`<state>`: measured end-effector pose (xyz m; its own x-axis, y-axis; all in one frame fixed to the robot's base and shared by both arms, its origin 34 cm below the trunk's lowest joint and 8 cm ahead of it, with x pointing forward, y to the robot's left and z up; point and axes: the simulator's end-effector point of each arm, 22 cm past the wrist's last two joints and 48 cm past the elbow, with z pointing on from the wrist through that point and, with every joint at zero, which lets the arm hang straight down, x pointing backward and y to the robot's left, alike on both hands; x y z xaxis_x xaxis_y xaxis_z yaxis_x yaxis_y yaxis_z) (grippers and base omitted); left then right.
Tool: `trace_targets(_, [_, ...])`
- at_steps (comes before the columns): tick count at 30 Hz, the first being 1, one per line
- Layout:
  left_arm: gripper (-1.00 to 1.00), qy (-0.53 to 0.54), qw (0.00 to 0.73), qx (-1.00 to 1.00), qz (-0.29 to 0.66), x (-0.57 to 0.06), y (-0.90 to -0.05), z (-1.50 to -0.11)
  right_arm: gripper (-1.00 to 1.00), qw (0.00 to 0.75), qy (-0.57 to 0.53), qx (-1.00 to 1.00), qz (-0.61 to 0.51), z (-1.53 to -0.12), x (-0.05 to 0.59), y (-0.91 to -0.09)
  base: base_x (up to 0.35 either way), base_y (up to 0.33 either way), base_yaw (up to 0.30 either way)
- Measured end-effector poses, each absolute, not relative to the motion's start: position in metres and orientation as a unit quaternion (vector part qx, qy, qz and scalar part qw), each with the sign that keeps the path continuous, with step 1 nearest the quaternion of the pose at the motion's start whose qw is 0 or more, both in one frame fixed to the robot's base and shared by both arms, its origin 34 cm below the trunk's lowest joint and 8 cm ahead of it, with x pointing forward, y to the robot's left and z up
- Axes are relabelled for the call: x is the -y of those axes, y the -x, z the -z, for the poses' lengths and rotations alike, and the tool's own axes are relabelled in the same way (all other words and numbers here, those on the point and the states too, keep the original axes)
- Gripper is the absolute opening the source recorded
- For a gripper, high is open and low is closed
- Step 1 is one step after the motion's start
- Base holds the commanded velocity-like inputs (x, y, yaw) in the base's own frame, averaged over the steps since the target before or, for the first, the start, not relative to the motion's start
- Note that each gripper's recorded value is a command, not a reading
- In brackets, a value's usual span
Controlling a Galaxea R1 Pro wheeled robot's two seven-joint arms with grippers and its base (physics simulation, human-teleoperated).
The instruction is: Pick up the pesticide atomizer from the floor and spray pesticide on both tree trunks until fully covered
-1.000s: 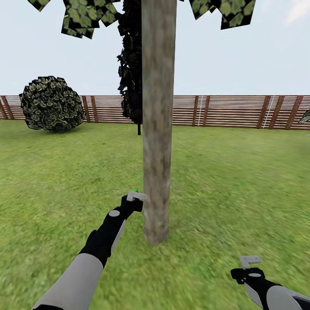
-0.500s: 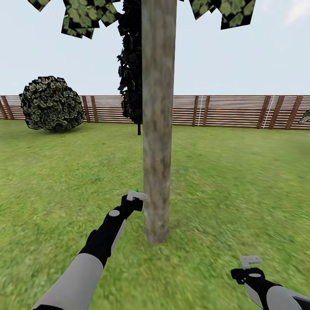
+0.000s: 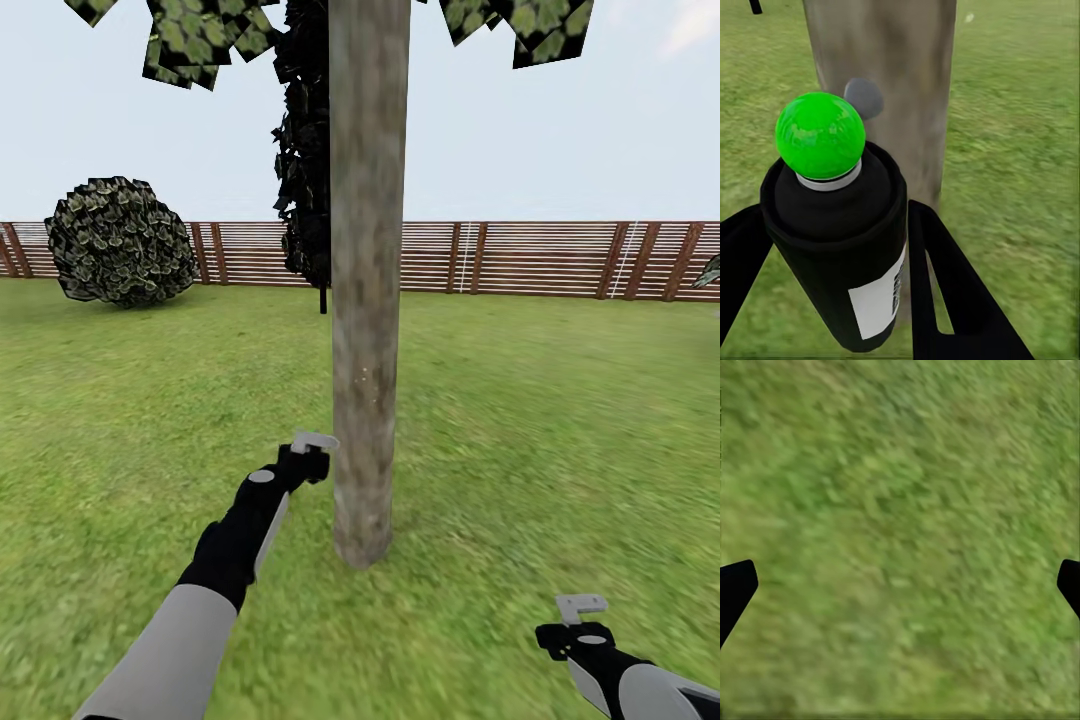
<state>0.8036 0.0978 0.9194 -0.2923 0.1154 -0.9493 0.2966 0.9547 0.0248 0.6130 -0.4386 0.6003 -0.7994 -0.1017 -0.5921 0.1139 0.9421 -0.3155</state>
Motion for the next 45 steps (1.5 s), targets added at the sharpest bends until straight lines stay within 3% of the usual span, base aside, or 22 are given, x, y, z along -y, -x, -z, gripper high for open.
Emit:
trace_targets(10, [-1.00,-0.120,0.557,-0.818,0.073,-0.105,-0.805,-0.944,1.00,0.316,-0.002,-0.934,0.169,-0.599,0.437,-0.612,0.000,0.000,0.000])
trace_targets(18, [-1.00,-0.099,0.578,-0.799,0.132,-0.089,-0.826,-1.012,1.00,0.315,-0.002,-0.934,0.168,-0.599,0.436,-0.612,0.000,0.000,0.000])
trace_targets(24, [-1.00,-0.103,0.548,-0.820,0.131,-0.088,-0.831,-1.041,1.00,0.315,-0.002,-0.934,0.168,-0.599,0.435,-0.612,0.000,0.000,0.000])
trace_targets(37, [-1.00,-0.114,0.577,-0.799,0.122,-0.088,-0.846,-1.141,1.00,0.315,0.005,-0.936,0.155,-0.595,0.415,-0.614,0.000,0.000,0.000])
trace_targets(45, [-1.00,-0.122,0.583,-0.784,0.174,-0.068,-0.841,-1.217,1.00,0.314,0.009,-0.937,0.149,-0.593,0.405,-0.615,0.000,0.000,0.000])
